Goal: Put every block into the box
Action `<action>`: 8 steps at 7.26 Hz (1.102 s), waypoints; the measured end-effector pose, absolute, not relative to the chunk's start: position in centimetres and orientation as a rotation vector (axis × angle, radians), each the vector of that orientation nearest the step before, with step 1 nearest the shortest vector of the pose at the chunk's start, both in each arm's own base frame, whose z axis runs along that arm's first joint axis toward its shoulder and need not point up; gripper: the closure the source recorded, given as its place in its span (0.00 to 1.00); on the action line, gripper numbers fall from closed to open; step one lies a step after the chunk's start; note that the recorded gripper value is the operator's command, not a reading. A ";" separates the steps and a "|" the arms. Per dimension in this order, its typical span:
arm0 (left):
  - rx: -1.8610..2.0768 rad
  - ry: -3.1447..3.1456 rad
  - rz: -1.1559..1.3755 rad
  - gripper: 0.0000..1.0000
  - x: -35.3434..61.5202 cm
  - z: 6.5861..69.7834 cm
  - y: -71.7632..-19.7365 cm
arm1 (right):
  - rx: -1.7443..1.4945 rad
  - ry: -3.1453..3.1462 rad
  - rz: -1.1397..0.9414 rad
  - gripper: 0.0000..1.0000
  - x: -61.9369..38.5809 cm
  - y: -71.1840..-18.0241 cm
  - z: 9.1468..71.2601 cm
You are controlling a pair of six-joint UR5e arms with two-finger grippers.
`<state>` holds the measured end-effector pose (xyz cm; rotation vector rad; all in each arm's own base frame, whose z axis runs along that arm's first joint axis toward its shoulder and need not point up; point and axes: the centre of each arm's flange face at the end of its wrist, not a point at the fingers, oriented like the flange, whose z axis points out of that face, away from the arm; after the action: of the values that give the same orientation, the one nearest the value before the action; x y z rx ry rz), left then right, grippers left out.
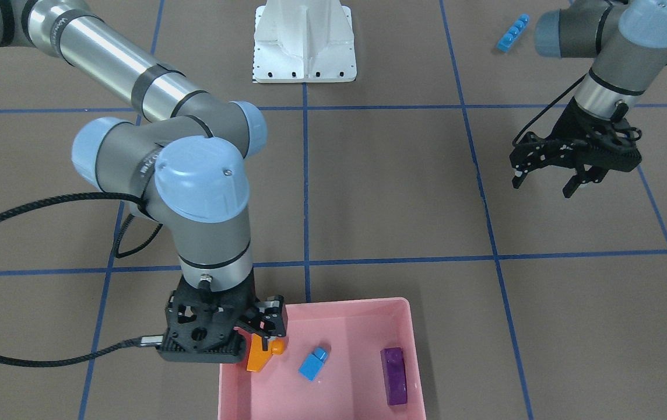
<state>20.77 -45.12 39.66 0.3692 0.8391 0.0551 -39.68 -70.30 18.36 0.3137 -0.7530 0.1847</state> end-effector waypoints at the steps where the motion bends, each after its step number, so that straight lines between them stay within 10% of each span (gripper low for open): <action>1: 0.349 0.823 0.050 0.00 18.4 40.8 -41.8 | 0.310 -0.771 0.156 0.01 -35.7 -68.7 21.5; 8: 0.146 0.748 0.285 0.00 21.7 46.6 -25.0 | 0.323 -0.693 0.020 0.00 -18.1 -51.9 30.9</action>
<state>21.71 -25.05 46.58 0.1464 0.7483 0.2847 -18.09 -51.95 30.94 0.3231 -0.6931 0.0204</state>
